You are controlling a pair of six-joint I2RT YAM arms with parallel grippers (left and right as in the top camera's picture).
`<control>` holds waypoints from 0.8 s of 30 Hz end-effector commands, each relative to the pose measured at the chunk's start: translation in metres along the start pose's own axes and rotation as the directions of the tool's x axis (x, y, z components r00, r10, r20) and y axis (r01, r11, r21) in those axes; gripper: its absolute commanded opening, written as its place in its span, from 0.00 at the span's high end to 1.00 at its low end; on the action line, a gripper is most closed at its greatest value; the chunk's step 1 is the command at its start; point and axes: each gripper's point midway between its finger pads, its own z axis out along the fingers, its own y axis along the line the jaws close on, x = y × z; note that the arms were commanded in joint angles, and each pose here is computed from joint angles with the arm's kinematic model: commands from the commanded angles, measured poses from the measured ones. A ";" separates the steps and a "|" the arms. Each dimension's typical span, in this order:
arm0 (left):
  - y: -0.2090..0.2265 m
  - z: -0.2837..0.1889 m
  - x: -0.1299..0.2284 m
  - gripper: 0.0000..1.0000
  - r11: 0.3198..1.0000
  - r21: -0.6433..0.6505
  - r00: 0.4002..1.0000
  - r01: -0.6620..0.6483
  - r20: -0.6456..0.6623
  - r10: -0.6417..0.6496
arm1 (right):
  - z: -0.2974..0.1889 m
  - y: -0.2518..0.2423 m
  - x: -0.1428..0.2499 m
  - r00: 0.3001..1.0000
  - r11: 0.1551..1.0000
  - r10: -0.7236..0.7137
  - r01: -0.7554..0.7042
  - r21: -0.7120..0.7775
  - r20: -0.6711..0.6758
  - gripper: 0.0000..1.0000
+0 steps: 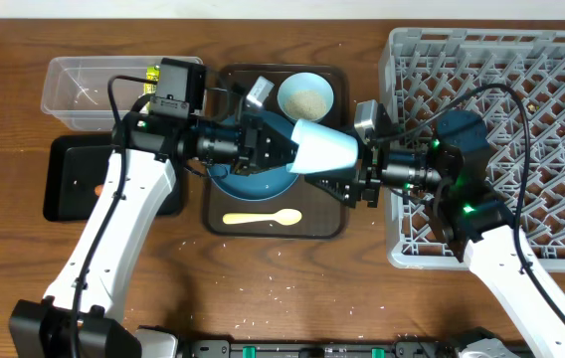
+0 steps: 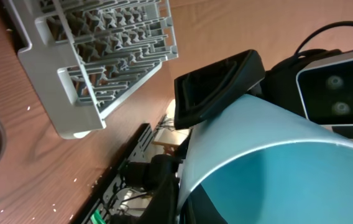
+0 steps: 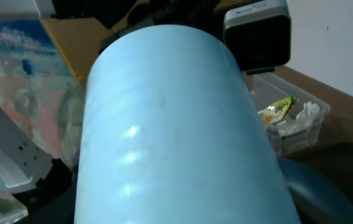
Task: Sort waste into correct bins and load items into the dishwasher rack
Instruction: 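Hand the blue cup from the left gripper to the right gripper, then place the blue cup upside down in the dish rack with right gripper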
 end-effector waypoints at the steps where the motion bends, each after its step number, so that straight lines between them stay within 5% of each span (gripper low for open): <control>1: -0.017 0.000 0.004 0.94 0.998 0.049 0.999 -0.029 -0.020 0.030 | 0.002 -0.003 -0.008 1.000 1.000 -0.010 0.009 0.018 0.016 0.37; 4: -0.017 0.001 0.004 0.94 0.998 0.049 0.999 -0.029 -0.020 0.030 | -0.001 -0.005 -0.013 0.999 0.999 -0.023 0.022 0.025 0.034 0.37; 9: -0.017 0.001 0.004 0.94 0.998 0.049 0.999 -0.029 -0.020 0.030 | -0.009 -0.013 -0.023 0.997 0.998 -0.033 0.029 0.054 0.065 0.19; 13: -0.017 0.001 0.004 0.94 0.998 0.049 0.999 -0.029 -0.020 0.030 | -0.013 -0.018 -0.024 0.997 0.997 -0.032 0.027 0.070 0.069 0.16; 19: -0.016 0.001 0.004 0.94 0.999 0.046 0.999 -0.029 -0.019 0.030 | -0.014 -0.019 -0.024 0.997 0.997 -0.033 0.027 0.073 0.070 0.35; 24: -0.011 0.001 0.001 0.87 0.999 0.017 0.999 -0.033 -0.007 0.033 | -0.019 -0.023 -0.027 0.996 0.996 -0.030 0.023 0.090 0.081 0.40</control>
